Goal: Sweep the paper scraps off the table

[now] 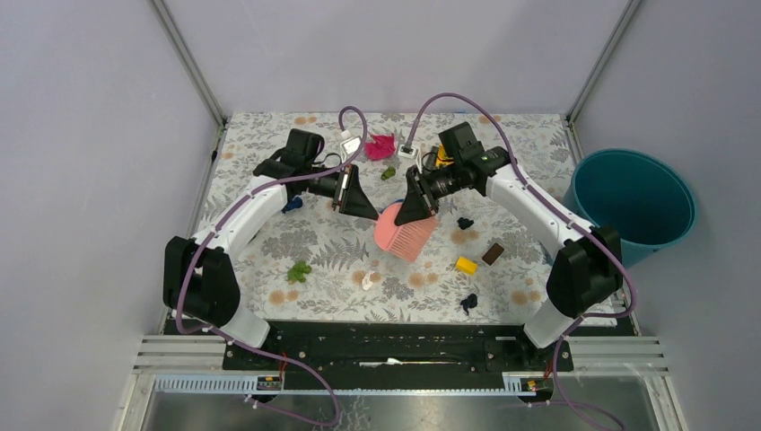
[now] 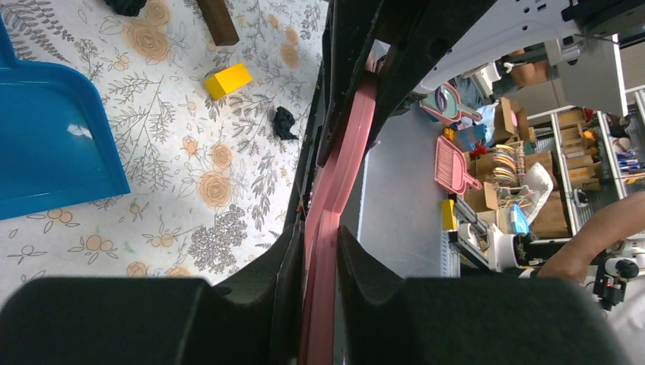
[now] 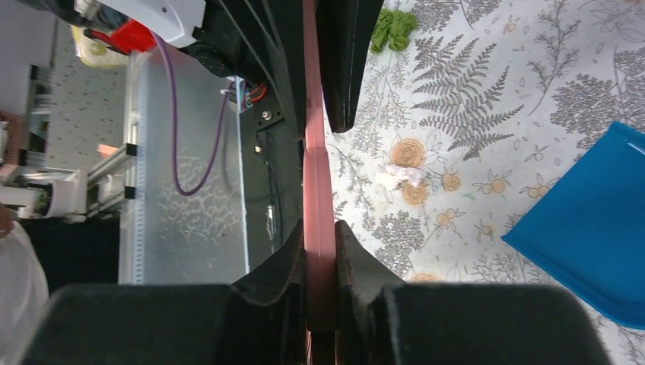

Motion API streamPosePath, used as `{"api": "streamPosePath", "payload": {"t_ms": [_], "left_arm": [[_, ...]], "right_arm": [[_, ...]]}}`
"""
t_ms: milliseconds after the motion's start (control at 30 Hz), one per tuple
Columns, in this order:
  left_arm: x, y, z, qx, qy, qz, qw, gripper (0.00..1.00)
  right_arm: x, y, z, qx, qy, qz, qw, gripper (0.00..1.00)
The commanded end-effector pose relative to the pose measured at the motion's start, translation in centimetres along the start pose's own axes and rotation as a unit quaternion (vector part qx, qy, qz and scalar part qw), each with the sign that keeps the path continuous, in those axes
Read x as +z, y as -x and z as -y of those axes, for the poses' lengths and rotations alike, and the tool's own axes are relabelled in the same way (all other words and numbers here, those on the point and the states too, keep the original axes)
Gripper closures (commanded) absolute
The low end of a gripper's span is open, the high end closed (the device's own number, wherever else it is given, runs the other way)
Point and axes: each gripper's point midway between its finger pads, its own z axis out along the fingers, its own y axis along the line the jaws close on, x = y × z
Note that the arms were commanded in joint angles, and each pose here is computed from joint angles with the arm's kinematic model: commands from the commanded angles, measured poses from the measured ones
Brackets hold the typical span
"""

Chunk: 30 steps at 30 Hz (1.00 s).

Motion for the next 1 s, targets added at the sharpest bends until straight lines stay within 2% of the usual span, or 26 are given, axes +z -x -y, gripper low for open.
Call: {"api": "streamPosePath", "payload": {"t_ms": [0,133,567,700,967], "left_arm": [[-0.2,0.8,2.0,0.004,-0.045,0.012,0.999,0.76],[-0.7,0.7,1.9,-0.003,-0.041,0.017,0.999,0.72],[-1.5,0.7,1.7,0.007,-0.031,0.012,0.999,0.74],[-1.6,0.6,1.4,0.034,-0.019,0.003,0.999,0.75],[-1.8,1.0,1.3,0.054,-0.013,-0.003,0.998,0.94]], "right_arm": [[-0.2,0.6,-0.6,0.020,0.017,0.020,0.999,1.00],[-0.5,0.1,-0.5,0.027,0.014,0.020,0.999,1.00],[-0.7,-0.6,-0.4,0.040,0.014,0.015,0.999,1.00],[-0.8,-1.1,-0.3,0.044,0.011,0.009,0.999,1.00],[-0.7,-1.8,0.1,0.056,0.007,0.003,0.998,1.00]]}}
